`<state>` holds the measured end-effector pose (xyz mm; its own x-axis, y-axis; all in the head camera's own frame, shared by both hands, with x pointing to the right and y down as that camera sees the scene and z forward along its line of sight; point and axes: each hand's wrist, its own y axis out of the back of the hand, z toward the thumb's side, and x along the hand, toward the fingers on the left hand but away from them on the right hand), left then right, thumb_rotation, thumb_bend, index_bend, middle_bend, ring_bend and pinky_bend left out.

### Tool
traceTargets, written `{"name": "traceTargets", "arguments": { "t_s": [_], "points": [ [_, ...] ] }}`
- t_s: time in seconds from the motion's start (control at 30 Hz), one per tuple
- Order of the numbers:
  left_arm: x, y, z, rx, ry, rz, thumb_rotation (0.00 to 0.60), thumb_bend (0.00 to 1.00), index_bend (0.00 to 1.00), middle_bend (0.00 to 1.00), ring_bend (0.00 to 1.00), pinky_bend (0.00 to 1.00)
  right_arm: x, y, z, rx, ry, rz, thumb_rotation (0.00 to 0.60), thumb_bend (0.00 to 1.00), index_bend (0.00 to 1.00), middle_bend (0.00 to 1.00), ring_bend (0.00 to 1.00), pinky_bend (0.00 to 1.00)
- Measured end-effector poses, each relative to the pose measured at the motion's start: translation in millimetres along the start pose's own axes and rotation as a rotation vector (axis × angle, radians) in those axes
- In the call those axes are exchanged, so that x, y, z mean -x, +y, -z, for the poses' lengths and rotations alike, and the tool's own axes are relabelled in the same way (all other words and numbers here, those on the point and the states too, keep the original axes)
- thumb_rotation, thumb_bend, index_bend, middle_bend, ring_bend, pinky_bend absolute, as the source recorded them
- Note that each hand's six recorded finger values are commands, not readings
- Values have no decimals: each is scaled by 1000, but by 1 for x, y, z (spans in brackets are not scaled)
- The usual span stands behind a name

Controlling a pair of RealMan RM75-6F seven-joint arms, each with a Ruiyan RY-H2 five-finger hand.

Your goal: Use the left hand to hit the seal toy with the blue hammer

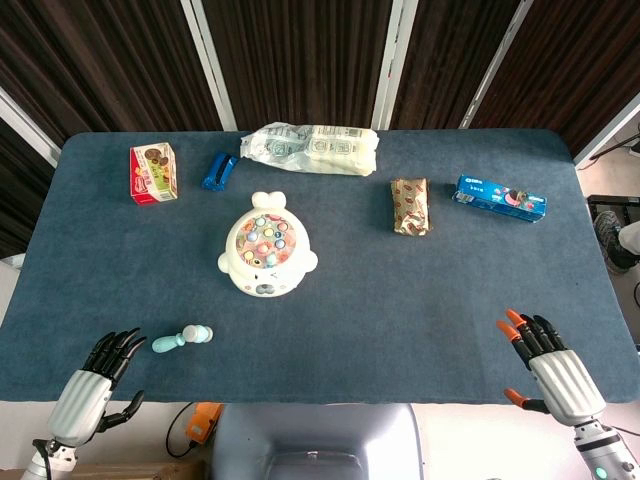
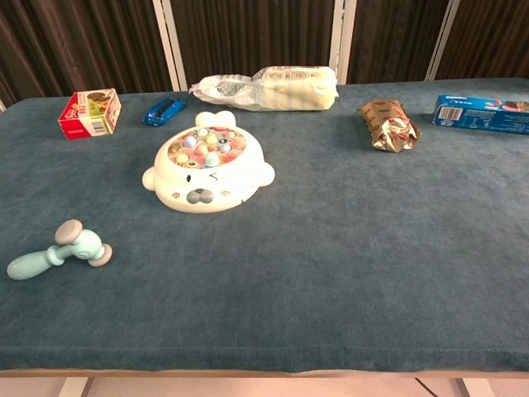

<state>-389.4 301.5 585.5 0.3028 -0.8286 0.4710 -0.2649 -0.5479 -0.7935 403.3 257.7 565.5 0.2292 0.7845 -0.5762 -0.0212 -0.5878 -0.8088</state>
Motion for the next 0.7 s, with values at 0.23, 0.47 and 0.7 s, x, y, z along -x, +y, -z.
{"name": "traceTargets", "arguments": {
  "t_s": [0.23, 0.47, 0.7],
  "points": [
    [-5, -4, -3, 49, 0, -3, 600, 367, 0, 9, 0, 0, -1, 0, -1, 1, 6, -1, 600, 204, 0, 0, 0, 0],
    [-21, -22, -1, 153, 49, 79, 600, 371, 29, 100, 58, 69, -3, 6, 3, 33, 5, 14, 600, 205, 0, 0, 0, 0],
    [-60, -57, 0, 210, 133, 141, 600, 368, 75, 132, 87, 89, -4, 7, 1, 32, 17, 16, 600, 205, 0, 0, 0, 0]
  ]
}}
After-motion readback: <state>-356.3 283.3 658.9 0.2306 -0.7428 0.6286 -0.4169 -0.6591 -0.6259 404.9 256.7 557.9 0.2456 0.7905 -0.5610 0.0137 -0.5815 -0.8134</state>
